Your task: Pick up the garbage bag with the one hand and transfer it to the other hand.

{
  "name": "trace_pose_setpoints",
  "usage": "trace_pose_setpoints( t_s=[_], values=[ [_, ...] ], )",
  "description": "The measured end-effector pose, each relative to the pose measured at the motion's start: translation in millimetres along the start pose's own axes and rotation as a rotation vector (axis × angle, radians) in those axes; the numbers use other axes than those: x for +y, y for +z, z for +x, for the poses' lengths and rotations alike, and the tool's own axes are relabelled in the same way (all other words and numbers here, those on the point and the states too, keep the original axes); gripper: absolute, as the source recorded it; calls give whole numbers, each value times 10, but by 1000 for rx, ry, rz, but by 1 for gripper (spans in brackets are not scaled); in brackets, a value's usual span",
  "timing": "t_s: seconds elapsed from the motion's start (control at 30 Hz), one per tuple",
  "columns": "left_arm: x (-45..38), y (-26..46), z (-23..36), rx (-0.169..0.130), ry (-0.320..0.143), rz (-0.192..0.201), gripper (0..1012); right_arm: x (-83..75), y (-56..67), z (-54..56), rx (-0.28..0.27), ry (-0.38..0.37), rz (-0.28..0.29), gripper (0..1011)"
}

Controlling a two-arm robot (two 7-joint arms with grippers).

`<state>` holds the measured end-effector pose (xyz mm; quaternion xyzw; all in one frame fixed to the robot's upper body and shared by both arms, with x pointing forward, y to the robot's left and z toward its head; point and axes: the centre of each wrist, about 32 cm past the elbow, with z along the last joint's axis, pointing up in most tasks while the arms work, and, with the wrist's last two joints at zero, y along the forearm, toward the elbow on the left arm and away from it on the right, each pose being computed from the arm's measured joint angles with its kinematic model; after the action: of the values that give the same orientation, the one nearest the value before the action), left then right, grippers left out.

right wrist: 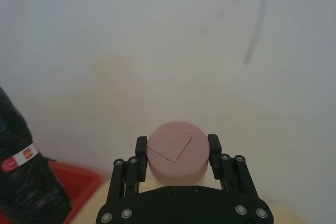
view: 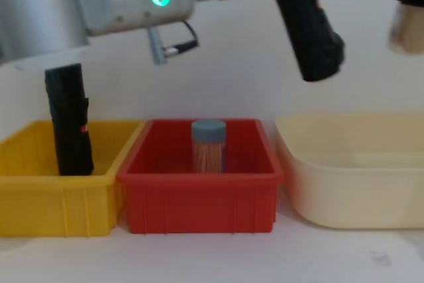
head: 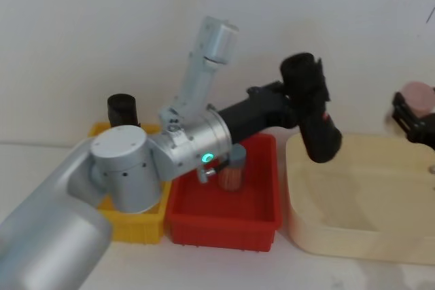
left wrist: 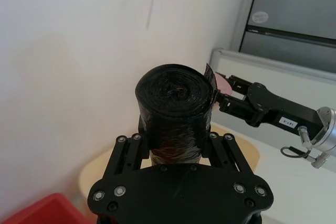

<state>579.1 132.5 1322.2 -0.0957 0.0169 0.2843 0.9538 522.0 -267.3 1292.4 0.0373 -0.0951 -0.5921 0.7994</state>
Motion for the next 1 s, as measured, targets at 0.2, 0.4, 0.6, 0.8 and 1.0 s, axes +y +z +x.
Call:
trace_pose_setpoints(
  t_s=[0.2, 0.4, 0.6, 0.8, 1.0],
  values=[
    [-183, -80, -50, 18, -29, 22, 498, -133, -59, 131, -13, -70, -24, 834],
    [-323, -137, -92, 28, -50, 39, 498, -205, -85, 201, -22, -108, -37, 993],
    [-390, -164, -117, 33, -61, 48, 498, -263, -107, 253, -29, -136, -48, 1004],
    [-438, -183, -135, 36, -69, 54, 498, -288, -106, 264, -32, -136, -47, 1005],
    [-468, -196, -147, 38, -73, 59, 498, -328, -93, 282, -32, -99, -38, 1004]
  ],
)
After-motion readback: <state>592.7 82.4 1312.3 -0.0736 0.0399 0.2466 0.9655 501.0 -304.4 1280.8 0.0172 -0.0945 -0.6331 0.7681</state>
